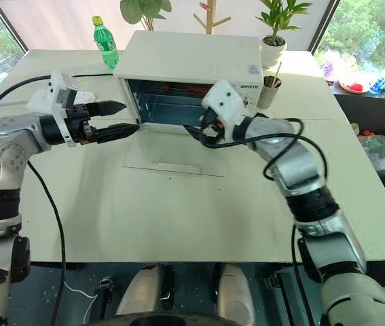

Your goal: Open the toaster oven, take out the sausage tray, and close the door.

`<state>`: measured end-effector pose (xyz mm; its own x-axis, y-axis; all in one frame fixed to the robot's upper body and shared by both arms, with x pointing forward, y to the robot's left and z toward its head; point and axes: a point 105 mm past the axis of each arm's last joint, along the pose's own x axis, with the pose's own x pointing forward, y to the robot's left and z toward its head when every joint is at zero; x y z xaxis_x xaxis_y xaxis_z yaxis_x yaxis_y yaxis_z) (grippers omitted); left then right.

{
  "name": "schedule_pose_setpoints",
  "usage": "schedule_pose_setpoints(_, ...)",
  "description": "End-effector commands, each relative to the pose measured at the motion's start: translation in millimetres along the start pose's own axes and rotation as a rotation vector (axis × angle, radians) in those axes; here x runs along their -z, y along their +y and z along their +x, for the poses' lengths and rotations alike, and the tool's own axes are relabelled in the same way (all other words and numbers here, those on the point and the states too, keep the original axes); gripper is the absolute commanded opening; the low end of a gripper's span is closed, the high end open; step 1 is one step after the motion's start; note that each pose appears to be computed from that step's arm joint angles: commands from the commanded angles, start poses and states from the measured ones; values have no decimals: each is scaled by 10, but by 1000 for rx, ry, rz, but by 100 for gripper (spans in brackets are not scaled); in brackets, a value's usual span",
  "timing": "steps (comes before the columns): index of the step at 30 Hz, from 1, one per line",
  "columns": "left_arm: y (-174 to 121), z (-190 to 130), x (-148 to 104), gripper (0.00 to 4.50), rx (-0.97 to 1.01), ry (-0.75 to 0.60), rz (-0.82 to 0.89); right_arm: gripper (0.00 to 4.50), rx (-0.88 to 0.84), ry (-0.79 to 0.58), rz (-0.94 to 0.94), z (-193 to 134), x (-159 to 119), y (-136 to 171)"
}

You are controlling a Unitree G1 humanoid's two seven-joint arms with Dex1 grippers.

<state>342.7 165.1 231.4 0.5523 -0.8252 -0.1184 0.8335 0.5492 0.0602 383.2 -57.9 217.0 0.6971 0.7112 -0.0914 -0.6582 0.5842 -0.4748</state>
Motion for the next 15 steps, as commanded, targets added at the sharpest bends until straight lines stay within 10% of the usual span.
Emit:
schedule_pose_setpoints(1, -44, -28, -73, 447, -7, -10, 37, 450, 85, -19, -209, 222, -83, -151)
schedule_pose_setpoints(15, -3, 28, -28, 447, -30, 1, 65, 450, 129, 45, -468, 757, 23, -273)
